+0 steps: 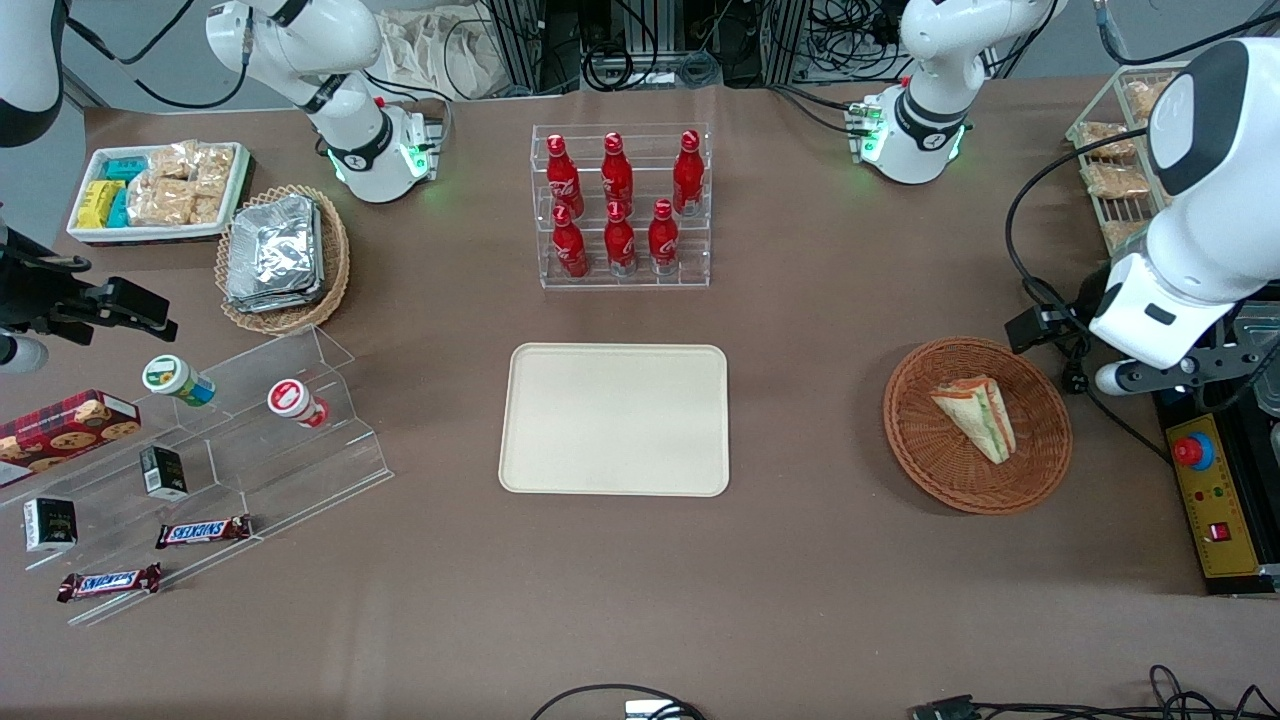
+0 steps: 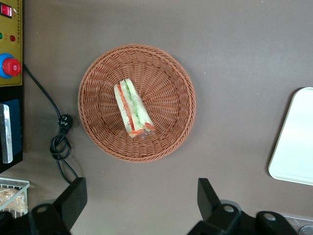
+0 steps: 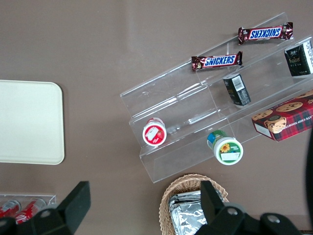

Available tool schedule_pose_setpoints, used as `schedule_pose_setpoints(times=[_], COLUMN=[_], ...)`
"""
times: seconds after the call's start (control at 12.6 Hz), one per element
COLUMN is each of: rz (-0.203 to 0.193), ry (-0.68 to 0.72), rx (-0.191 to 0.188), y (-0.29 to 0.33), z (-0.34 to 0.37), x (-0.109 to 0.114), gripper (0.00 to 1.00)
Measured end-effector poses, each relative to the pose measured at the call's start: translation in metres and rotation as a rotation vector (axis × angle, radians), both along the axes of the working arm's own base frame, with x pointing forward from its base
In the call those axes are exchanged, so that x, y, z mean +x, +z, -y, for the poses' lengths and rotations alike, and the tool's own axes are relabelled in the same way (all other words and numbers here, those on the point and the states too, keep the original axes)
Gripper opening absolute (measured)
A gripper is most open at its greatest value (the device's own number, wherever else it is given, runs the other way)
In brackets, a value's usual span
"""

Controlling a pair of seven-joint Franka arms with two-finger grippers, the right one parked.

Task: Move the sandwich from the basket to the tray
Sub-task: 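Move the left gripper down over the sandwich in the wicker basket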

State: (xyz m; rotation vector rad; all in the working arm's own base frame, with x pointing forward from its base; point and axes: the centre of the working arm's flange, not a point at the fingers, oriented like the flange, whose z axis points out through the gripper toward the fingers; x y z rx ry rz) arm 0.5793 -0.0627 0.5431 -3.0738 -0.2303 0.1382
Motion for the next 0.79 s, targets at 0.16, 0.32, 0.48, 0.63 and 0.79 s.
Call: schedule_pose_setpoints(times=[0.16,0.32,0.48,0.63,0.79], rz=[-0.03,-0.036,-0.03,-0.01,0.01], ry=[0.101,0.255,0.398,0.47,0.512], rx=[0.019,0.027,0.036,0.033,0.017], y=[-0.022,-0.053,-0.086,-0.11,-0.139], z=[-0.01,-0.019,-0.018,-0.019,-0.037], x=[0.005,0.012,0.014,0.013,0.012], gripper=[1.0,1.0,1.0,1.0,1.0])
